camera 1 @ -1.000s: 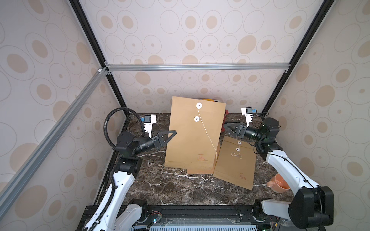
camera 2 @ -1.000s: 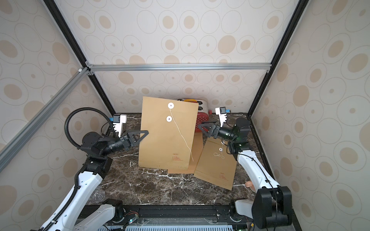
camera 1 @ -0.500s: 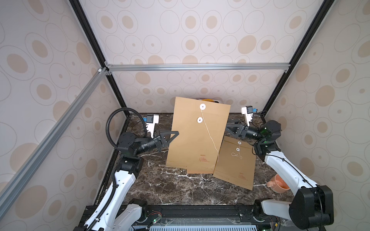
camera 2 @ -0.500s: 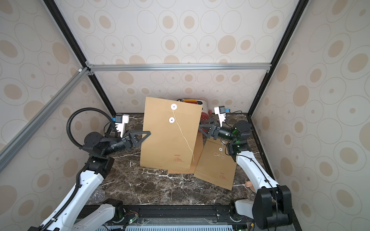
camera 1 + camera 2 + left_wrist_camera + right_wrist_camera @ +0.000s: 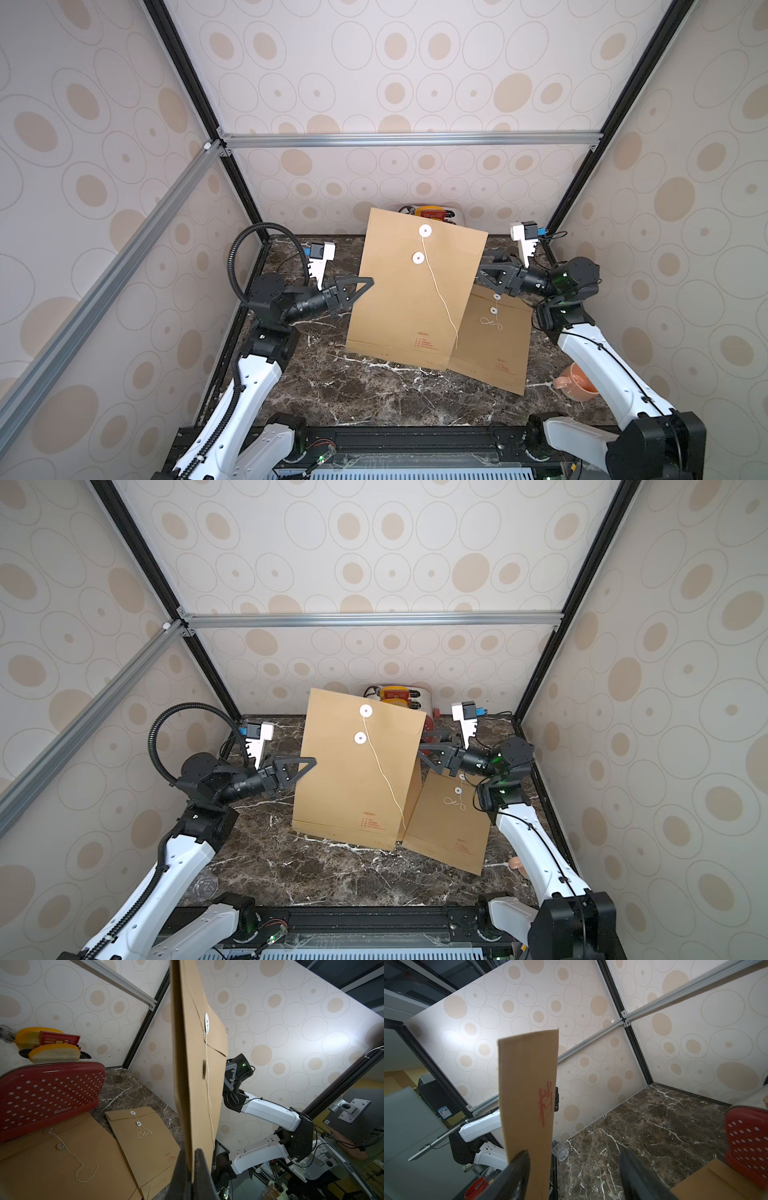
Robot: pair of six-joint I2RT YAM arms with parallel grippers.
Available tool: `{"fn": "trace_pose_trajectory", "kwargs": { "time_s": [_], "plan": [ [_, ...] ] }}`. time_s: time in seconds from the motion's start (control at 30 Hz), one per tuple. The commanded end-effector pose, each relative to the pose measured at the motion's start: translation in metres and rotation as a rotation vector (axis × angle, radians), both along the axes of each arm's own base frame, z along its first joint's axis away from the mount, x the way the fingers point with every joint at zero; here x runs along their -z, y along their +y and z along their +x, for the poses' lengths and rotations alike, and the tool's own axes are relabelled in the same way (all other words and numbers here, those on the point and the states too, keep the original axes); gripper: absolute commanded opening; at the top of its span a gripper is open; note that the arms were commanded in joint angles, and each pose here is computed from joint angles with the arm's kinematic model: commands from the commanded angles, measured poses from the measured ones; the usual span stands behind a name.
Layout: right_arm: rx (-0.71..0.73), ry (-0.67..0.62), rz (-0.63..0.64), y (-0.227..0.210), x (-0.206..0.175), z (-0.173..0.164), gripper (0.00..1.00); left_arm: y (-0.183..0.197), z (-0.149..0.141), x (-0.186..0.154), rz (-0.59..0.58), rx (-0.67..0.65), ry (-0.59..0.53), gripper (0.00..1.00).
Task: Close the mouth of the file bag
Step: Pick up the file bag from the file bag.
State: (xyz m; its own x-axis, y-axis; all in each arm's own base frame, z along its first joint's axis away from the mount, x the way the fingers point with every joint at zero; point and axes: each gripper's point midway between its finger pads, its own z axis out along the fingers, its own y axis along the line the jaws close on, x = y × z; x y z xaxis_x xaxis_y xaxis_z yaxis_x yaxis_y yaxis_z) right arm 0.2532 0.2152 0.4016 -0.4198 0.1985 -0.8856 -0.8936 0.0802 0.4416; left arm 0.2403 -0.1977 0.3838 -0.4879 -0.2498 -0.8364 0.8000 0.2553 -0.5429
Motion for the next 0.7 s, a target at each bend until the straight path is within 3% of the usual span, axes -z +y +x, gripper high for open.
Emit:
{"fn": "trace_pose_trajectory", "kwargs": {
  "time_s": [0.0,0.5,0.67],
  "plan": [
    [-0.007,-0.027,-0.014,-0.003,-0.001,-0.010,0.74,0.001,-0.009,-0.024,0.006,0.002,-0.098,0.00],
    [0.078,0.001,0.055,-0.027,-0.012,0.008,0.77,0.002,-0.008,-0.032,0.005,-0.021,-0.115,0.00],
    [0.095,0.022,0.026,-0.025,-0.003,0.017,0.78,0.003,-0.011,-0.052,-0.043,-0.007,-0.159,0.00]
  ]
}}
